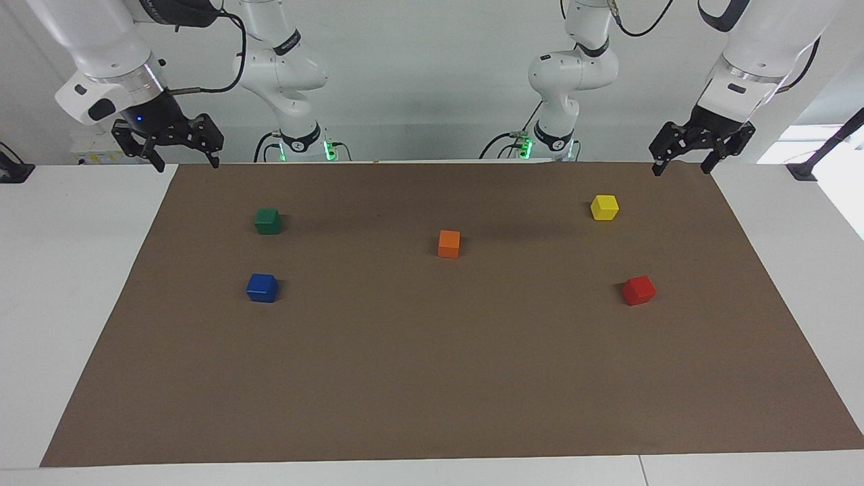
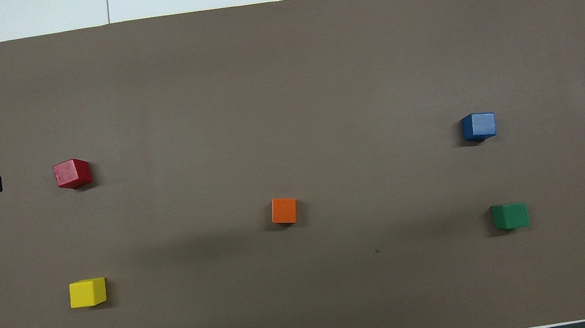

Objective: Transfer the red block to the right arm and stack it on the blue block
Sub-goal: 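Move the left gripper toward the red block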

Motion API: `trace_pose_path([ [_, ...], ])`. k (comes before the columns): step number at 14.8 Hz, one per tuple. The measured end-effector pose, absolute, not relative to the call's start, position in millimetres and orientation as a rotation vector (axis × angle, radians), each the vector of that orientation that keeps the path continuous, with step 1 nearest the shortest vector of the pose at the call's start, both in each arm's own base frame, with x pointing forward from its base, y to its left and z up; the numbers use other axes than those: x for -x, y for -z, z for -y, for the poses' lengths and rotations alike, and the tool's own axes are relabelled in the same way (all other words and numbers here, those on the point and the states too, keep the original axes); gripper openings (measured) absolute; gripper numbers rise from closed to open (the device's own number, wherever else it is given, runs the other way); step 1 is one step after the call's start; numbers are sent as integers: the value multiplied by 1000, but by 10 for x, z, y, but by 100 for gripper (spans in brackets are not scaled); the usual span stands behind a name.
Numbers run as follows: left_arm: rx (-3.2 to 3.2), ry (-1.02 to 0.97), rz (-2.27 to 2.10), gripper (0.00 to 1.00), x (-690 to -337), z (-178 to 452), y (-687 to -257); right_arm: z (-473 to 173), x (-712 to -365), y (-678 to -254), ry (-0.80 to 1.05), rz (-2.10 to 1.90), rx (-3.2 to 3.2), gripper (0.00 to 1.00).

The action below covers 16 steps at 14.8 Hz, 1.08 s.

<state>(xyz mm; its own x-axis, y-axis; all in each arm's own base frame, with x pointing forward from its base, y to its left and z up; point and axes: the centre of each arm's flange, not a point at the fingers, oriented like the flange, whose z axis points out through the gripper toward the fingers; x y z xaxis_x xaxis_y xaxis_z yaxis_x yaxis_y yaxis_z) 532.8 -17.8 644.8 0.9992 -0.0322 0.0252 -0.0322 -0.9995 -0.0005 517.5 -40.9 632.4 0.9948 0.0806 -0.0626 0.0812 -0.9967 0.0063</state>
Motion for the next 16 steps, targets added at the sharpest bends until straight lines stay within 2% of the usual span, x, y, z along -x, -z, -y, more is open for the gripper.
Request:
trace_pose_path([
  [7, 3142, 40, 13, 100, -5329, 156, -6445, 409, -5175, -6324, 98, -127, -3129, 100],
  [9, 3140, 99, 99, 100, -5372, 56, -6384, 409, -5175, -6324, 98, -127, -3129, 100],
  [16, 3137, 132, 96, 100, -5571, -305, -5168, 411, -5175, -6324, 98, -126, -3129, 100],
])
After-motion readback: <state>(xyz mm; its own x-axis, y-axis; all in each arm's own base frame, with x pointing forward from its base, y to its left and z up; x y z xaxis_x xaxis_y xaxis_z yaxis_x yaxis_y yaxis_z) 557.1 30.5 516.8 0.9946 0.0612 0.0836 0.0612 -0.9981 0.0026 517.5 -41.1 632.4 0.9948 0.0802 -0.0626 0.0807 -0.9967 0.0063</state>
